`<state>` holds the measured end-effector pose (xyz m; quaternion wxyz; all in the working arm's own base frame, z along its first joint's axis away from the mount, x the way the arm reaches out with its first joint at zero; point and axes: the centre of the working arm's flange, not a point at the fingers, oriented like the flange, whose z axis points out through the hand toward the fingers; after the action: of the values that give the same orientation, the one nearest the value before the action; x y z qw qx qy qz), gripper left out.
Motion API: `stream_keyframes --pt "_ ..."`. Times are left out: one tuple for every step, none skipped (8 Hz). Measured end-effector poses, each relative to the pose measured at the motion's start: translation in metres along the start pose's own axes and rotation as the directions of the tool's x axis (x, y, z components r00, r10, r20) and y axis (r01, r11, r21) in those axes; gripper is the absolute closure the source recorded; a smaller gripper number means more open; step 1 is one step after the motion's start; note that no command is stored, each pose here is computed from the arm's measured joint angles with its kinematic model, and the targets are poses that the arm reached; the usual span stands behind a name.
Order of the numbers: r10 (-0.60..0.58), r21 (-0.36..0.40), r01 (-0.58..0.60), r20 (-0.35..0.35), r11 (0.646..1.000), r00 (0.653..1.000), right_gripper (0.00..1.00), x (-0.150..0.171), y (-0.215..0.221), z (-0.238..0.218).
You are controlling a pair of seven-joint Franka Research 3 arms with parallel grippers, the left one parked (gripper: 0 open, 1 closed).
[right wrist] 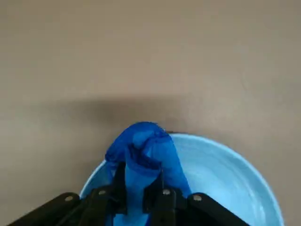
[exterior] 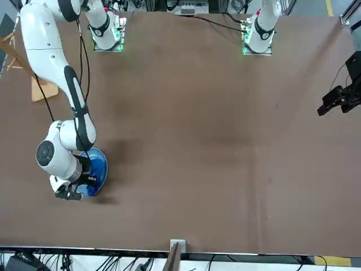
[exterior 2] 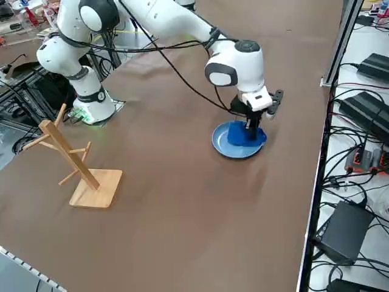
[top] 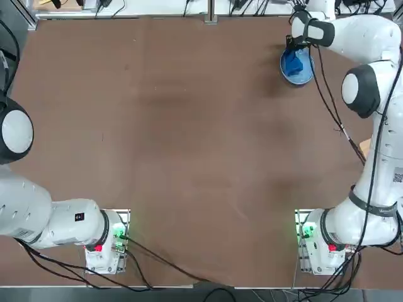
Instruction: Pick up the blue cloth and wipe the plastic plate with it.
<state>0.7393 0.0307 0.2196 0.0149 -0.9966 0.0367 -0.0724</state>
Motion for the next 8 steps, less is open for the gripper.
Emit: stream_keyframes --pt "-0.007 -0.003 0.007 -0.002 1.000 1.000 0.91 0.002 0.013 0.000" --pt "-0.010 -0.008 0.010 0.009 1.000 1.000 0.91 0.002 0.031 0.002" --pt "-0.016 -0.012 0.016 0.036 1.000 0.999 0.91 -0.001 0.047 0.005" --pt "-0.021 -0.012 0.022 0.069 1.000 0.997 0.91 -0.004 0.057 0.008" --pt "-0.021 -0.012 0.022 0.102 1.000 0.995 0.91 -0.007 0.060 0.008" --pt "-0.019 -0.012 0.021 0.137 1.000 0.990 0.91 -0.011 0.061 0.007" --pt "-0.013 -0.010 0.015 0.162 1.000 0.987 0.91 -0.013 0.059 0.007" --pt "0.005 -0.002 -0.005 0.175 1.000 0.985 0.91 -0.015 0.055 0.007"
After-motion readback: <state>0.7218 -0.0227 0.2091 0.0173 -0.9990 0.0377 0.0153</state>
